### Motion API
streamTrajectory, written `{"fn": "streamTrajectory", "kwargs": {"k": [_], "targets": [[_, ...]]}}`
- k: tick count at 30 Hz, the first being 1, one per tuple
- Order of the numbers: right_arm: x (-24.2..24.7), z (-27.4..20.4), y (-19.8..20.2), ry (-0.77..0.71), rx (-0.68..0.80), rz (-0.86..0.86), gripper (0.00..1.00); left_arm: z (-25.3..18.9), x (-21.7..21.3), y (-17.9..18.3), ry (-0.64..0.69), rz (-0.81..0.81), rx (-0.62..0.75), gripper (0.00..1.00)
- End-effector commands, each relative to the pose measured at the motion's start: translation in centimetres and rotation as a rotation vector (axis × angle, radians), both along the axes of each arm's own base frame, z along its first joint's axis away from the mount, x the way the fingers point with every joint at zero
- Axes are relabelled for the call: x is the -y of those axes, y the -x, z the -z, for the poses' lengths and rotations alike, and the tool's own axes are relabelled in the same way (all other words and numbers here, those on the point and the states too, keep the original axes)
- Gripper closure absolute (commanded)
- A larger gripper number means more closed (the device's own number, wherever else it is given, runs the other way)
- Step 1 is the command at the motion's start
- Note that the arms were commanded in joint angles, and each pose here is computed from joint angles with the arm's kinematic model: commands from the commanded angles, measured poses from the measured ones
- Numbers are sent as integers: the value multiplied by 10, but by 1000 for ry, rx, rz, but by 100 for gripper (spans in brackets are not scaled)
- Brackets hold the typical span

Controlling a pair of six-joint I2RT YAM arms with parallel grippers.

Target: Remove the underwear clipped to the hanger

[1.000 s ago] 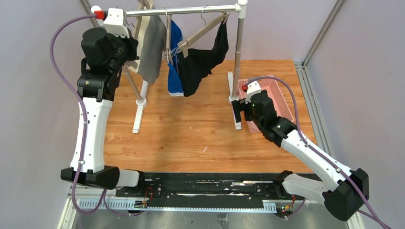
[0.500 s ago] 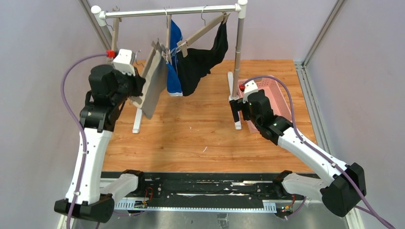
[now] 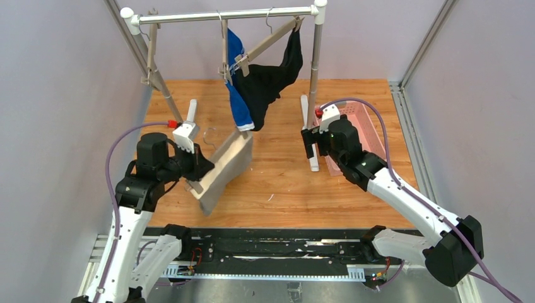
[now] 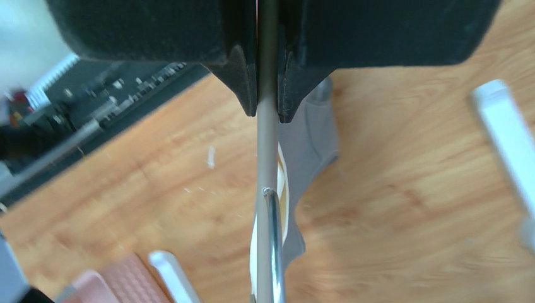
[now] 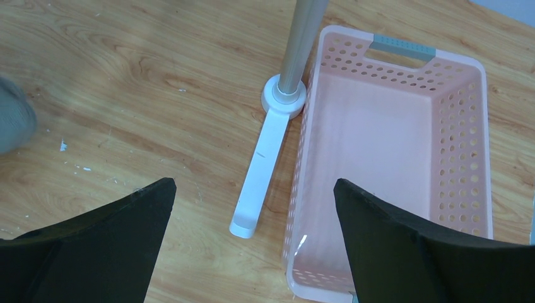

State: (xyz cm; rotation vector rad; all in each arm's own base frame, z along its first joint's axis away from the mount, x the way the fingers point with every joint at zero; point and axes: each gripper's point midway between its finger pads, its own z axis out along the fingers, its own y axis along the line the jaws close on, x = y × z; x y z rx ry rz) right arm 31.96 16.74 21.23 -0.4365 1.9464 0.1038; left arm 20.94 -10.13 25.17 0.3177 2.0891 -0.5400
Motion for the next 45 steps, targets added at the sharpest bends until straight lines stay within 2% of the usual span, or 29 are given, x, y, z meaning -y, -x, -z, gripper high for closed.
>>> {"fn": "streamTrajectory", "kwargs": {"k": [1, 5, 9, 12, 15, 17, 25, 34, 36, 42, 45], "targets": [[-16, -35, -1, -53, 70, -61, 1, -16, 43, 35, 117, 206, -13, 100], [-25, -47, -1, -45, 62, -128, 1, -21, 68, 53, 156, 353, -52, 100], [-44, -69, 8, -102, 47, -298, 1, -25, 80, 60, 155, 450, -55, 100], [-53, -89, 18, -228, 23, -460, 1, -35, 86, 57, 142, 503, -16, 100], [-48, -112, 29, -431, 16, -639, 1, -51, 92, 46, 140, 538, 52, 100], [-40, -120, 31, -517, 8, -699, 1, -59, 99, 39, 156, 566, 85, 100], [-55, -116, 51, -588, -59, -838, 2, -63, 129, 17, 212, 671, 131, 100], [-74, -119, 69, -583, -59, -919, 2, -57, 142, 18, 229, 736, 130, 100], [-77, -119, 69, -586, -62, -926, 5, -57, 143, 19, 233, 737, 131, 100], [-81, -118, 70, -588, -70, -941, 30, -56, 142, 15, 223, 719, 139, 100], [-81, -116, 70, -588, -78, -942, 36, -57, 142, 14, 222, 715, 146, 100]]}}
